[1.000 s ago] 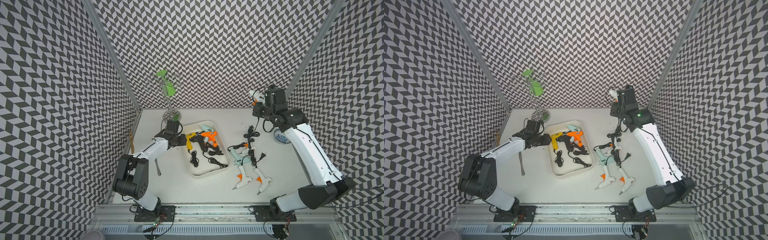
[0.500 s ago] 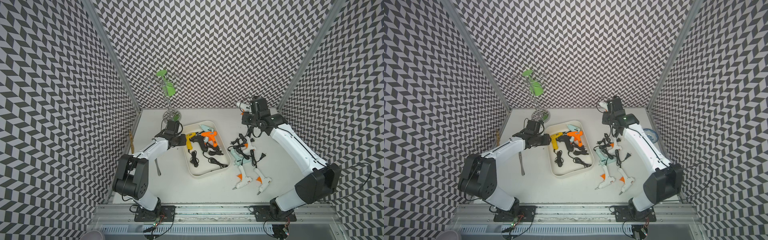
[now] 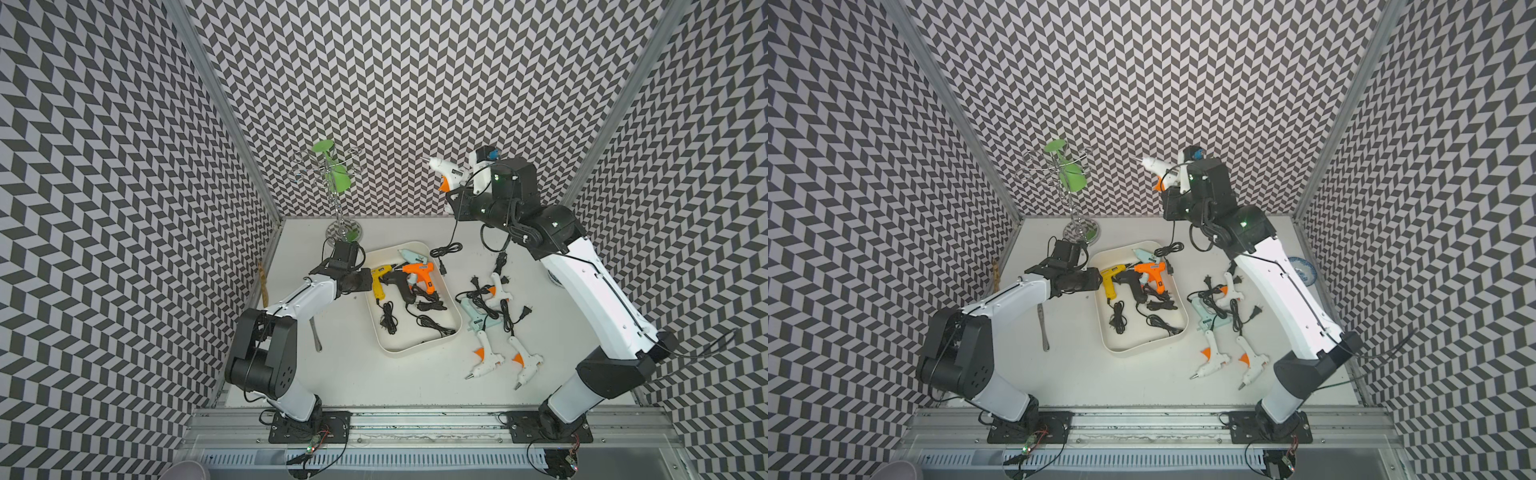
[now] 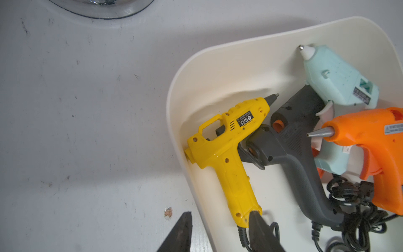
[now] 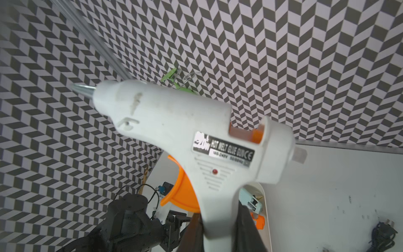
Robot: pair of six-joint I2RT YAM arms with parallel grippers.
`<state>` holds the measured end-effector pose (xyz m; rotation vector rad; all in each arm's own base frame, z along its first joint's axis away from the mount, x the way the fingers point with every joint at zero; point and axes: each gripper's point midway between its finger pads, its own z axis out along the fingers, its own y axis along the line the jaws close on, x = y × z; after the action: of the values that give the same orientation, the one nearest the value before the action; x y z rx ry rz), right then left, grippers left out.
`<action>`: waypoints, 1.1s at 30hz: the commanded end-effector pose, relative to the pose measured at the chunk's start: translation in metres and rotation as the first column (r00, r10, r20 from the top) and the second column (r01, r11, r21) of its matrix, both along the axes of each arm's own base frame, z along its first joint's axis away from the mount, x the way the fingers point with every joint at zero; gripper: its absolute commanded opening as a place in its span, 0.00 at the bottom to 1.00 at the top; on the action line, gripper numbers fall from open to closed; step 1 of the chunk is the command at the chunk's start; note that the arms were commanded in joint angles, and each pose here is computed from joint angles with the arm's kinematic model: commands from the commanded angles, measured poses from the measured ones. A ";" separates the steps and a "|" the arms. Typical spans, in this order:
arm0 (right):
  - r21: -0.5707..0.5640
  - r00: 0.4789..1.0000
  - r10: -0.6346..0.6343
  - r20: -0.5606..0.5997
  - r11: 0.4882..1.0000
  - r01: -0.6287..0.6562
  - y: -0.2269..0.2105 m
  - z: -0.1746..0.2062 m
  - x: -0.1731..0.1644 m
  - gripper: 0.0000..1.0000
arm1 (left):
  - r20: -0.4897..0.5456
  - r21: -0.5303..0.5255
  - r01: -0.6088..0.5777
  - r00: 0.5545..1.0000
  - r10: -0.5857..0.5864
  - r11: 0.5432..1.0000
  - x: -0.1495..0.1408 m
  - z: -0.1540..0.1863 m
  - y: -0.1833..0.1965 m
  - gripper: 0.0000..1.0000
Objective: Put the hot melt glue gun into the storage box
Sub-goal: Place the hot melt adhesive gun in the storage box.
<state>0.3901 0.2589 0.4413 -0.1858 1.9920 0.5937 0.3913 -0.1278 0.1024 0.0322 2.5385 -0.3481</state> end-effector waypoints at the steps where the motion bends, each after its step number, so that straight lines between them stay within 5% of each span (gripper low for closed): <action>1: -0.012 0.996 0.068 -0.055 0.998 -0.069 0.030 -0.027 0.000 0.00 | 0.014 0.003 0.004 1.000 -0.004 1.000 -0.001 0.007 -0.001 0.47; 15: 0.075 0.904 0.305 -0.298 0.952 -0.297 0.116 -0.173 -0.029 0.00 | -0.001 0.011 -0.007 1.000 0.007 1.000 -0.009 0.000 0.003 0.47; 25: -0.013 0.826 0.193 -0.529 0.972 -0.235 0.129 -0.301 -0.020 0.00 | -0.002 0.009 -0.020 1.000 0.020 1.000 -0.010 0.000 0.005 0.47; 33: -0.125 0.810 0.091 -0.579 0.972 -0.198 0.139 -0.353 -0.014 0.00 | -0.001 0.003 -0.029 1.000 0.029 1.000 -0.013 0.001 0.006 0.46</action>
<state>0.3668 0.3788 0.0765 -0.3019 2.7078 0.6165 0.3810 -0.1231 0.0971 0.0050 2.5530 -0.3390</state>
